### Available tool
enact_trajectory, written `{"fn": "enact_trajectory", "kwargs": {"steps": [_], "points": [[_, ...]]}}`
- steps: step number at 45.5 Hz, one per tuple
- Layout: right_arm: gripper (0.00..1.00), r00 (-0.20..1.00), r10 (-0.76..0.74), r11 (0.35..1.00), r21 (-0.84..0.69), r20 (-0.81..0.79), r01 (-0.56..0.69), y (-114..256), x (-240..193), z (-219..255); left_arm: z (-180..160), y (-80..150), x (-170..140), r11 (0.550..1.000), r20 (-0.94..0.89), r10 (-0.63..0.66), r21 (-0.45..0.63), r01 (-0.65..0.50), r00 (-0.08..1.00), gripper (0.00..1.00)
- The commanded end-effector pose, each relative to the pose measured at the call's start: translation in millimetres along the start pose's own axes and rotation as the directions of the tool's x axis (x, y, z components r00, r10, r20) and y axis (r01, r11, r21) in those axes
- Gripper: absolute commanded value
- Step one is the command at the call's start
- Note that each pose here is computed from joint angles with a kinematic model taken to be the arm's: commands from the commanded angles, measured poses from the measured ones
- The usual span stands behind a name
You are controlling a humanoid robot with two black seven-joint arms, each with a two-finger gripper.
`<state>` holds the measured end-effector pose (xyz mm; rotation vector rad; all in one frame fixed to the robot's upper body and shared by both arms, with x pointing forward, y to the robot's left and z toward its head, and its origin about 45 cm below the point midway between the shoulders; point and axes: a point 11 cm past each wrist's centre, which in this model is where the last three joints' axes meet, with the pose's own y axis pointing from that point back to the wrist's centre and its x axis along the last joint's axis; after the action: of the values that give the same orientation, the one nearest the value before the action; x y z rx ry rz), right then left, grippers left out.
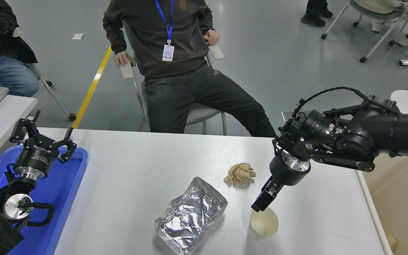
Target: Clean the table surface
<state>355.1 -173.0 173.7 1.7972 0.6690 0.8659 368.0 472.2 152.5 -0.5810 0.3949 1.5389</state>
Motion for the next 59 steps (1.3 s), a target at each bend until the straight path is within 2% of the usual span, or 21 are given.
{"fn": "enact_trajectory", "kwargs": {"steps": [1,21,29,32,34,37,42,46,59], "points": [[0.98,1.0,0.002,1.0,0.01,0.028,-0.003,-15,-16,5,0,0,0,1.0,0.0,0.0,0.0,0.0,1.0,1.0],[0.96,0.997,0.001,1.0,0.011,0.081,-0.002,-36,-43,16,0,0,0,1.0,0.0,0.0,0.0,0.0,1.0,1.0],[0.77,0.997,0.008,1.0,0.023,0.078,-0.01,-40,-47,16,0,0,0,1.0,0.0,0.0,0.0,0.0,1.0,1.0],[0.67,0.997,0.012,1.0,0.026,0.079,-0.014,-39,-46,17,0,0,0,1.0,0.001,0.001,0.0,-0.001,1.0,1.0],[0.55,0.997,0.02,1.0,0.022,0.079,-0.022,-38,-45,20,0,0,0,1.0,0.001,0.001,0.0,-0.001,1.0,1.0],[0.3,0.997,0.025,1.0,0.007,0.078,-0.026,-35,-45,24,0,0,0,1.0,0.0,0.0,0.0,0.0,1.0,1.0],[0.07,0.998,0.007,1.0,0.005,0.07,-0.007,-33,-47,26,0,0,0,1.0,0.0,0.0,0.0,0.0,1.0,1.0],[0.01,0.998,0.011,1.0,0.02,0.063,-0.012,-32,-44,24,0,0,0,1.0,0.001,0.001,0.0,-0.001,1.0,1.0],[0.0,0.998,0.015,0.997,0.074,0.056,-0.02,-30,-40,17,0,0,0,1.0,0.0,0.0,0.0,0.0,1.0,1.0]]}}
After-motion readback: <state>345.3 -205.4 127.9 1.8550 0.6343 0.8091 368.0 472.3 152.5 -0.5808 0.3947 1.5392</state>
